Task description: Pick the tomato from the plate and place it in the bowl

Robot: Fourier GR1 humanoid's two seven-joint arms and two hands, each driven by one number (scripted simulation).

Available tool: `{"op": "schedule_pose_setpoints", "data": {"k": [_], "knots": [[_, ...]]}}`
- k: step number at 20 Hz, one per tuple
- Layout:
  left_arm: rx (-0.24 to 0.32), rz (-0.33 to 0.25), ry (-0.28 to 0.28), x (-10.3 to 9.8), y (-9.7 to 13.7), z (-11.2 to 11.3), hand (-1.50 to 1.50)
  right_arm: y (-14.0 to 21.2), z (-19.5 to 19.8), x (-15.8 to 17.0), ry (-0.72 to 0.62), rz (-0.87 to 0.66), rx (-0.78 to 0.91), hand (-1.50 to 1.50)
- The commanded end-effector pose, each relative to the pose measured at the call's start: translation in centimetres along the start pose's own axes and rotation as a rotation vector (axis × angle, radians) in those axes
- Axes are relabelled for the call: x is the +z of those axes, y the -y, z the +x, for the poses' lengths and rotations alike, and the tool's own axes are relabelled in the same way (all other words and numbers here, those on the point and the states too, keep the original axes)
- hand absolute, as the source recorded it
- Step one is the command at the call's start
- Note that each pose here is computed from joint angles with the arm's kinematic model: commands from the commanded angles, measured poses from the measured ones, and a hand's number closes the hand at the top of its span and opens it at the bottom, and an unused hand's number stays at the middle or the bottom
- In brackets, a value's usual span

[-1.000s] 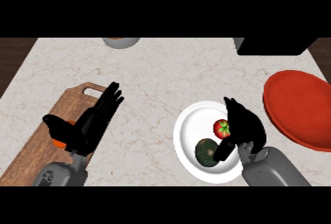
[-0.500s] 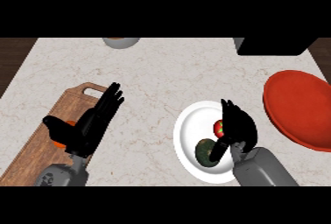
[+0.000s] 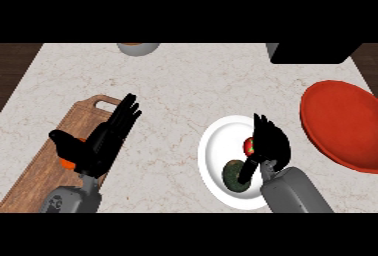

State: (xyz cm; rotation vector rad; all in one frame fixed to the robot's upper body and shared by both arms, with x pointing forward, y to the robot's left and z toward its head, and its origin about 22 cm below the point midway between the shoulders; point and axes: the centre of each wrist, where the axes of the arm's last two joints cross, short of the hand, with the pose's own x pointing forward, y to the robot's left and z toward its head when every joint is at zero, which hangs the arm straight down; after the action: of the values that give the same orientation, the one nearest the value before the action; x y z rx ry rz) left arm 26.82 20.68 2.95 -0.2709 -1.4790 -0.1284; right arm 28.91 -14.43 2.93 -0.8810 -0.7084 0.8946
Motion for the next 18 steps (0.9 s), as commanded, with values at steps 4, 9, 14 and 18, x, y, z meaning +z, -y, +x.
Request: {"op": "schedule_pose_setpoints", "data": {"k": [4,9,14,18], "knots": [[-0.003,0.009,0.004,0.3,1.7,1.1,0.00,-2.5,-1.8,-0.4,-0.051,0.020,-0.001,-1.50],[-0.006,-0.005,0.021,0.4,-0.2,1.3,0.00,-1.6,-2.6,-2.5,-0.039,0.015,0.016,-1.50],[-0.005,-0.013,0.001,1.0,1.7,-0.3,0.00,-0.7,-1.7,-3.9,0.052,-0.052,0.007,1.50],[0.003,-0.001,0.006,-1.4,1.4,-0.6,0.00,-3.5,-0.8,-1.6,0.089,-0.076,0.020,1.50]]}}
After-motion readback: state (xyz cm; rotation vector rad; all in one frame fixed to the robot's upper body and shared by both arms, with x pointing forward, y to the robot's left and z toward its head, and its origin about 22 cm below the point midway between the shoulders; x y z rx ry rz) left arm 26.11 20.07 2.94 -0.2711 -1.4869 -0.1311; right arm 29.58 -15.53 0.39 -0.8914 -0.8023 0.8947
